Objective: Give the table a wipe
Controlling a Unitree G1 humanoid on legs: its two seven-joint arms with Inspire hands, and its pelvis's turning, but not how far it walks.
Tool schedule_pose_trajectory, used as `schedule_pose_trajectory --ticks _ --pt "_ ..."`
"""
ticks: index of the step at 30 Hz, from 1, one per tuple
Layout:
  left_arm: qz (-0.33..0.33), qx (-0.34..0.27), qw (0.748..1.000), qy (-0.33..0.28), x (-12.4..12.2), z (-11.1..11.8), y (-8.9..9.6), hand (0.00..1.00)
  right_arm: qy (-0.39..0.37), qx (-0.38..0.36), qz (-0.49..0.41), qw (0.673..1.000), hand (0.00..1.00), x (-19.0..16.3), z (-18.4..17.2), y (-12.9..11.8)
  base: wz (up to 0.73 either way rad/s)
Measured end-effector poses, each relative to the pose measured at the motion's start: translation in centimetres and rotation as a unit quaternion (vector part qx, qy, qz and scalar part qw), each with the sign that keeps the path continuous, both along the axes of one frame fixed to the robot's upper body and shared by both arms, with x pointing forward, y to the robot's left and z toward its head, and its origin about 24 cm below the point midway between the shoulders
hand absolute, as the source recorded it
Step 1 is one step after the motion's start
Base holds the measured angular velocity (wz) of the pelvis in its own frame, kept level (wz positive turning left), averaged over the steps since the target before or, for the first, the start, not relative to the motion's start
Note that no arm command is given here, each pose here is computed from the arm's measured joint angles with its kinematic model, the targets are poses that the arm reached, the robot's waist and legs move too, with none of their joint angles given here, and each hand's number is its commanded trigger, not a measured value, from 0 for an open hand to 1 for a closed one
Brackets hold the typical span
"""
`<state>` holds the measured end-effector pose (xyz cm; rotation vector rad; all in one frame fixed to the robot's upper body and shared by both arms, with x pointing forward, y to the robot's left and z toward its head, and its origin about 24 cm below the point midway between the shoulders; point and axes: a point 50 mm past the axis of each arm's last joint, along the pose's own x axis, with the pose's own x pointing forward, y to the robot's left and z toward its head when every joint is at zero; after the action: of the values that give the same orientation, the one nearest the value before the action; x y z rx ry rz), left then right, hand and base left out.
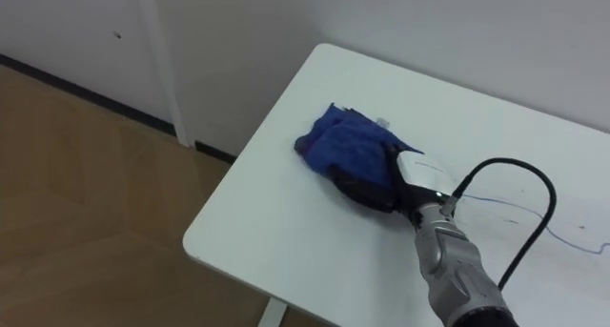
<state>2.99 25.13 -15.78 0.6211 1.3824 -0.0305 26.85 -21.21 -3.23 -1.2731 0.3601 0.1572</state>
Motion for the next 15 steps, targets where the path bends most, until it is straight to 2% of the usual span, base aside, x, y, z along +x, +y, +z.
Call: schedule_pose_trajectory --ticks 3,15 --pt "0.0 -0.001 1.0 0.0 0.0 0.0 0.0 0.0 -0.016 -0.018 0.002 1.0 1.0 0.7 0.8 -0.2 0.0" --pt "0.002 -0.001 1.0 -0.005 0.2 0.1 0.1 0.0 -0.023 -0.015 0.003 1.0 1.0 1.0 1.1 0.0 0.0"
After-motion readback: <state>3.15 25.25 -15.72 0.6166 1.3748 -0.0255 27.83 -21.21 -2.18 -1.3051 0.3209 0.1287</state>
